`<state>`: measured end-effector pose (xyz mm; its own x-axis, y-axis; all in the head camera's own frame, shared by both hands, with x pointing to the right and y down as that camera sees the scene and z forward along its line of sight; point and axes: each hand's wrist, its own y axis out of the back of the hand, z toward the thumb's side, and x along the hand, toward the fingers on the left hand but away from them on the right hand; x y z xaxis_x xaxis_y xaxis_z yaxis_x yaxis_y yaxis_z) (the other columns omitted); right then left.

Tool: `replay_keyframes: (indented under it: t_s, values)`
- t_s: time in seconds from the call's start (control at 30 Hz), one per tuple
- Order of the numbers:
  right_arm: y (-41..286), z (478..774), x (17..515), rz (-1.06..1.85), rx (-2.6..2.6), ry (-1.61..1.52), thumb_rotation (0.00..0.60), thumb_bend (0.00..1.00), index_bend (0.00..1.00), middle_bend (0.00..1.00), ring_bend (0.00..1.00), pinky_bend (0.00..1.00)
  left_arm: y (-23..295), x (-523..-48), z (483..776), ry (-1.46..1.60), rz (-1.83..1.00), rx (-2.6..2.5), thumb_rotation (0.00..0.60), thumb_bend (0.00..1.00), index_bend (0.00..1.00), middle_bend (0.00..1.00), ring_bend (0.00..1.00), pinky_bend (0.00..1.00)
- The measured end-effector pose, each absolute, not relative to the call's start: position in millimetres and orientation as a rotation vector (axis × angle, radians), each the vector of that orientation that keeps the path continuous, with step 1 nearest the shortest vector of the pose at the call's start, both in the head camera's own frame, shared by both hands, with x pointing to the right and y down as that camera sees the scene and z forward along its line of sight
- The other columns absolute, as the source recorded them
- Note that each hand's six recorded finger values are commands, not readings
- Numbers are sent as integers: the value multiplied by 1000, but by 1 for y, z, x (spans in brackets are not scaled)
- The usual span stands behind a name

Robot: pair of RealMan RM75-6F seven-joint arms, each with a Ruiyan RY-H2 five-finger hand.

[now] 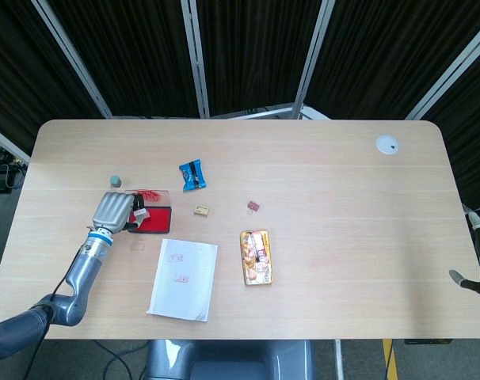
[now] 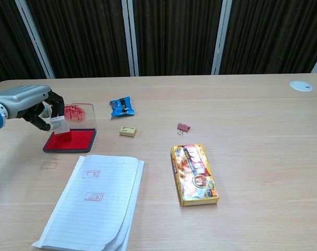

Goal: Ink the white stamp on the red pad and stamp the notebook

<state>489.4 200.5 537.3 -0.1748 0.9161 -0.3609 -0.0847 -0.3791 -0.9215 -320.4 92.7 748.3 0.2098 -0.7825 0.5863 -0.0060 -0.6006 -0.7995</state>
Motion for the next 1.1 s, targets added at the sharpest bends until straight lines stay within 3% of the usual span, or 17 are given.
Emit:
replay_keyframes:
  t_s: [1.1]
  values:
    - [201, 542, 494, 1686, -1307, -1024, 600, 0, 0, 0, 0, 0, 100, -329, 767, 710, -1508, -1806, 600, 389, 551, 554, 835, 867]
